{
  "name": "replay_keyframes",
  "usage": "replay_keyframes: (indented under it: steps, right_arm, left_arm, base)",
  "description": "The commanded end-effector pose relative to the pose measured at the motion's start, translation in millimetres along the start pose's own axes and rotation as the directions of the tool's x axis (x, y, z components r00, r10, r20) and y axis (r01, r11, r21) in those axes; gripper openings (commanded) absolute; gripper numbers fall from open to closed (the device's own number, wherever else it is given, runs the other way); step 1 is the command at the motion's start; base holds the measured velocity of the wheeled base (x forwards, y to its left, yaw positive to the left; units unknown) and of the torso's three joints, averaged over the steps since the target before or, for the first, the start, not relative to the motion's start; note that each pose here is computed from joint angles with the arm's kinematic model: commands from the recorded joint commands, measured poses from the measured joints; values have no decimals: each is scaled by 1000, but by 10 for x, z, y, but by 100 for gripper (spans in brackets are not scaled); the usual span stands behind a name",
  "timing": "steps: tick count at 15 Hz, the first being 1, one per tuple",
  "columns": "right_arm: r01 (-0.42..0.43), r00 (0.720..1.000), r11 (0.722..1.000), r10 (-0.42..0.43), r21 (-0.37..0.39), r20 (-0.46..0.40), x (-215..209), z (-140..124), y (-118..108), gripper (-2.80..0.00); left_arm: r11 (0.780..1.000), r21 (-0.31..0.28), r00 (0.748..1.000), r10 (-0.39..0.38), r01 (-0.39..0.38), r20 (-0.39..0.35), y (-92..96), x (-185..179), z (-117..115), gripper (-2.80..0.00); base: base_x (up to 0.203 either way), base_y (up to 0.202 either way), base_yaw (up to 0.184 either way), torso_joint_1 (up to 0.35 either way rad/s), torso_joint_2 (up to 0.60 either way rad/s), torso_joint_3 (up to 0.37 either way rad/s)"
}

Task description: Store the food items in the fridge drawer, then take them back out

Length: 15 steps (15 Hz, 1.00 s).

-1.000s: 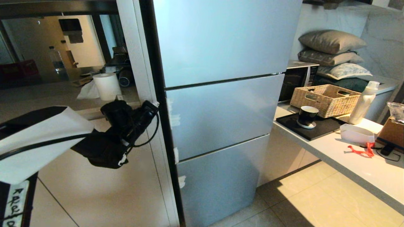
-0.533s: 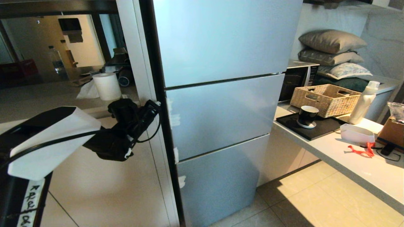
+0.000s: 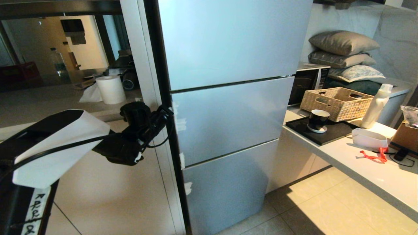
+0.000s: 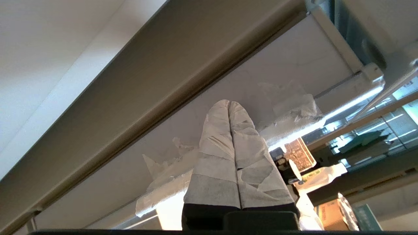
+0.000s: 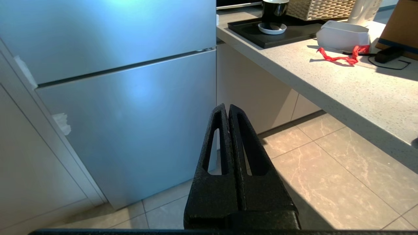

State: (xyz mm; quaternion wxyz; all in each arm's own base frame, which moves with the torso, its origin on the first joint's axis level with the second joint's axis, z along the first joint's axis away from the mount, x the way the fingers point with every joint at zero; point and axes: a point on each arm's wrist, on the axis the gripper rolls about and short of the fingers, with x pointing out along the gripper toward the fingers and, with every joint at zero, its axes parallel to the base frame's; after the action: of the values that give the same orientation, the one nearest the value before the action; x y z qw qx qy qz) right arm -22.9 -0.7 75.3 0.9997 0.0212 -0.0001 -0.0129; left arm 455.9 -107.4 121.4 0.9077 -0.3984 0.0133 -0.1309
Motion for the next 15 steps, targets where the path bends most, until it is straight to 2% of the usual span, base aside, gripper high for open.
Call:
replay_keyframes:
  steps: [1,10,15]
  right_arm:
    - [0,1000,1000,0,1,-1,1,0,0,-280]
    - [0,1000,1000,0,1,-1,1,0,0,-280]
    - [0,1000,1000,0,1,-1,1,0,0,-280]
  left_arm:
    - [1000,0,1000,-19,19,-5,-76,3,-38,-280]
    - [1000,11,999,-18,19,-51,-100,-36,-144,-280]
    - [999,7,997,-39,40,-72,-200,-89,-188,-280]
  base:
    - [0,0,0,0,0,0]
    - [0,0,0,0,0,0]
    - [0,0,0,0,0,0]
